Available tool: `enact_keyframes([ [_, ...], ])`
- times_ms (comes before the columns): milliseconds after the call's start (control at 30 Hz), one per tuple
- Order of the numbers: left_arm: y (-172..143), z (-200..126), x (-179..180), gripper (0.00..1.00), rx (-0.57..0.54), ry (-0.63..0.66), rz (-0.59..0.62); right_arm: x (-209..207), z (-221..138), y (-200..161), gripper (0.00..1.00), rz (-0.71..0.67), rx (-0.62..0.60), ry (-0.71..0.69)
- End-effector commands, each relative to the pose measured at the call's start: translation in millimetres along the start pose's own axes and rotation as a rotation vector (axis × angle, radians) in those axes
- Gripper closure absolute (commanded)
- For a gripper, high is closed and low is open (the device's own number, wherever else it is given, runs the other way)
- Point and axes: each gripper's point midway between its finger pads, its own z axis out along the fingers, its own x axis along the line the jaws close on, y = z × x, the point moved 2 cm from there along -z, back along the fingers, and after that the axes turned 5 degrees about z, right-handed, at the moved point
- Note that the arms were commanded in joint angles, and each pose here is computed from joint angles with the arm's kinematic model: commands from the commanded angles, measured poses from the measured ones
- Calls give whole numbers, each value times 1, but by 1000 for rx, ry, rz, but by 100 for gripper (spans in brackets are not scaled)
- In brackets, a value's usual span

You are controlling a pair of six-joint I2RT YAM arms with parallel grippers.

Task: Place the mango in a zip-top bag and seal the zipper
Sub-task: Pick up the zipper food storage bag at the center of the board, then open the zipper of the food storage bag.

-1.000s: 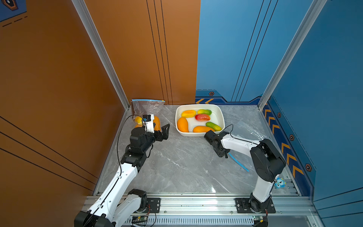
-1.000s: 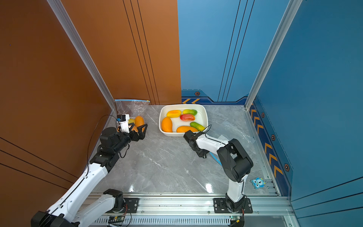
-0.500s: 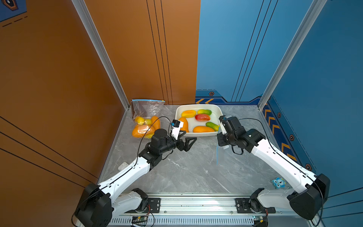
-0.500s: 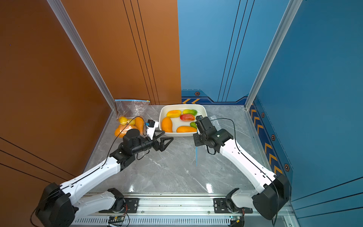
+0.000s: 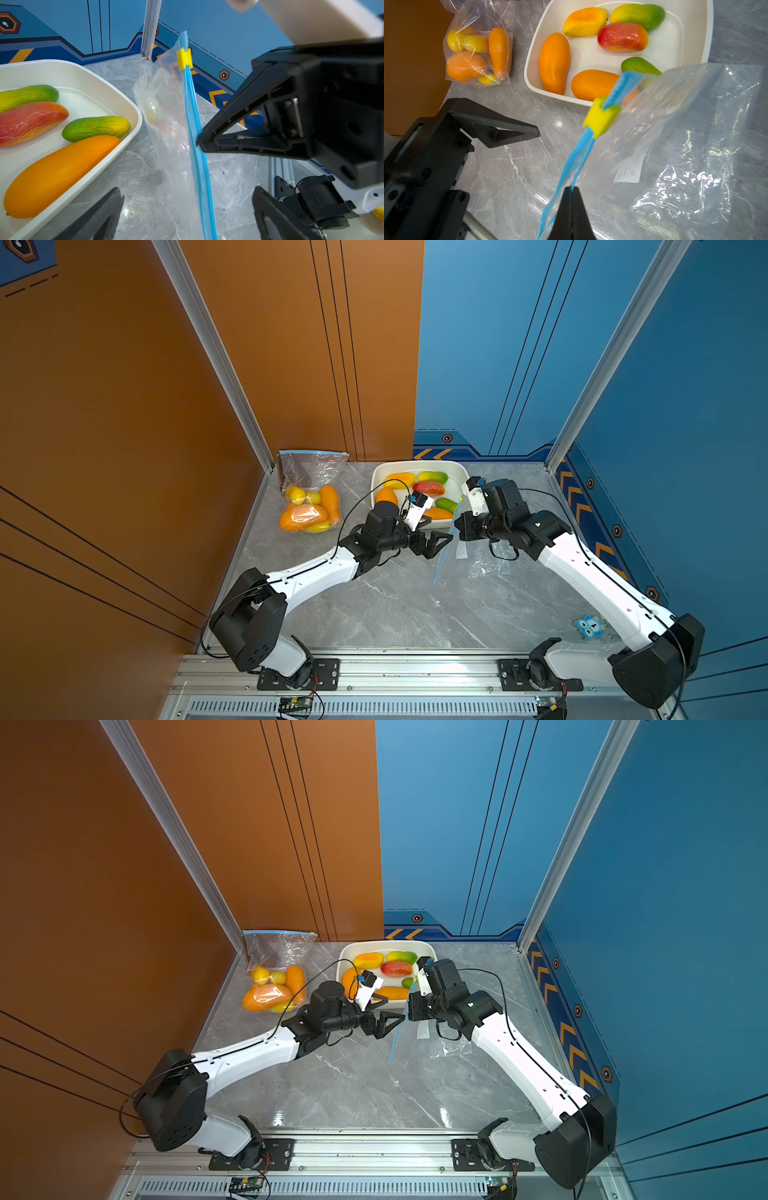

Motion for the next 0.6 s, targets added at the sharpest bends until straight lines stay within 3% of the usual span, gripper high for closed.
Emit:
enact_keyframes([
  [0, 4, 11, 1, 8, 2, -32, 33, 8, -3, 3, 100, 16, -11, 61],
  [100, -2, 21, 12, 24, 21, -12, 2, 8, -4, 2, 100, 11, -10, 64],
  [167, 9, 26, 16, 36, 0, -9, -4, 5, -3, 1, 100, 17, -7, 61],
  [300, 14, 28, 16, 38, -4, -34, -20, 0, -3, -1, 100, 25, -4, 50],
  [500, 15, 19, 15, 33, -16, -59, -39, -9, -3, 0, 100, 31, -12, 26],
  [567, 13, 18, 17, 37, -13, -61, -43, -11, -4, -1, 100, 32, -13, 25],
])
